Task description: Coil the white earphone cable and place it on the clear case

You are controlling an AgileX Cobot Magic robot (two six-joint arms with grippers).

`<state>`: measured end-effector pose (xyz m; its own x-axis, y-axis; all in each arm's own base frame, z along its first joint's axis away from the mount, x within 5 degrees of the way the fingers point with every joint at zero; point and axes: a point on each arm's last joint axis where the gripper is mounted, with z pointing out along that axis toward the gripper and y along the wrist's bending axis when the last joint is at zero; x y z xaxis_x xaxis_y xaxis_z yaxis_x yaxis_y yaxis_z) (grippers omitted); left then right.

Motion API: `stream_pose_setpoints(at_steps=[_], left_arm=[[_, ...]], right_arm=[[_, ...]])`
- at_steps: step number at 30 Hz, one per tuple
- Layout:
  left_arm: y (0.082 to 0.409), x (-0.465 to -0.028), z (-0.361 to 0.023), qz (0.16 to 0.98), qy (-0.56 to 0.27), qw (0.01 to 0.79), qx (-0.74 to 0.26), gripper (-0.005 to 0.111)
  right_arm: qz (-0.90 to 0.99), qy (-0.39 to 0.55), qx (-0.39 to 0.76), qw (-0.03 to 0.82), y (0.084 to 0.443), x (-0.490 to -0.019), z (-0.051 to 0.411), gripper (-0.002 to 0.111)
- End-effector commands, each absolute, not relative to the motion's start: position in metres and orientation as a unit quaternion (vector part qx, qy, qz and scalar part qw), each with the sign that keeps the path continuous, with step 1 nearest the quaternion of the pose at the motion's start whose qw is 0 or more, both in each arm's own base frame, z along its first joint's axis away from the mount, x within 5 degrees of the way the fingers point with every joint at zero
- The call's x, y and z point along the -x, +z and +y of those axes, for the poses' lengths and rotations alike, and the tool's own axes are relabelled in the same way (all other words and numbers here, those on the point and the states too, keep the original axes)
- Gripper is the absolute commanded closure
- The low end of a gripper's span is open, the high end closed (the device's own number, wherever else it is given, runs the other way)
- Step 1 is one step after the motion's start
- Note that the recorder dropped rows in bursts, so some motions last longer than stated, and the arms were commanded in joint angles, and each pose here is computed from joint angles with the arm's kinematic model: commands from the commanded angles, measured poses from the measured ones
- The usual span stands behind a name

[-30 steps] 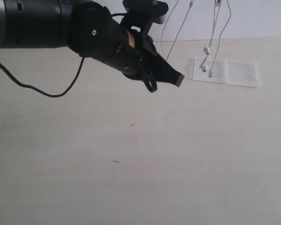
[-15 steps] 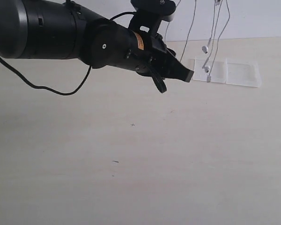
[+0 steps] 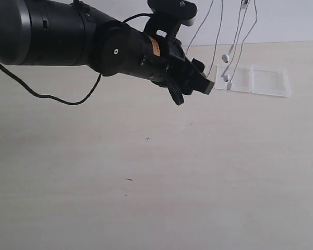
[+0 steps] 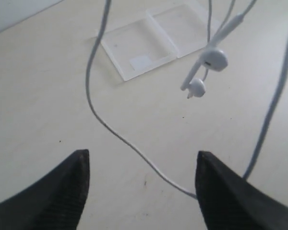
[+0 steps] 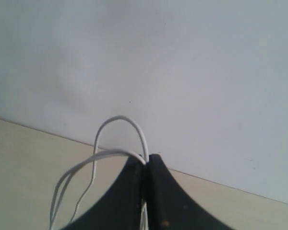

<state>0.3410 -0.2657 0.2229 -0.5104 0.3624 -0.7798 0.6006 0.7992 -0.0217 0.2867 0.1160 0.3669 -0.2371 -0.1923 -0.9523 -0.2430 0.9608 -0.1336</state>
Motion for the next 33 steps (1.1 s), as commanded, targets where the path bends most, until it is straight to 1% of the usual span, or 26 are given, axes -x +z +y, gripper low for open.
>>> stream_pose_setpoints(at_steps=[1, 14, 23, 28, 33], left_arm=[[0.220, -0.338, -0.266, 0.854, -0.134, 0.400, -0.306, 0.045], [0.255, -0.344, -0.245, 0.828, -0.113, 0.451, -0.314, 0.045], [0.256, -0.346, -0.244, 0.825, -0.117, 0.459, -0.307, 0.045], [0.252, -0.344, -0.243, 0.819, -0.087, 0.445, -0.352, 0.045], [0.252, -0.344, -0.243, 0.825, -0.093, 0.440, -0.343, 0.045]], right_arm=[[0.783, 0.000, 0.146, 0.605, 0.372, -0.285, 0.113, 0.108], [0.780, -0.030, 0.174, 0.601, 0.371, -0.285, 0.112, 0.108], [0.782, -0.029, 0.181, 0.595, 0.370, -0.285, 0.113, 0.108], [0.785, -0.027, 0.185, 0.591, 0.369, -0.284, 0.113, 0.108], [0.783, -0.032, 0.191, 0.591, 0.368, -0.286, 0.114, 0.108]])
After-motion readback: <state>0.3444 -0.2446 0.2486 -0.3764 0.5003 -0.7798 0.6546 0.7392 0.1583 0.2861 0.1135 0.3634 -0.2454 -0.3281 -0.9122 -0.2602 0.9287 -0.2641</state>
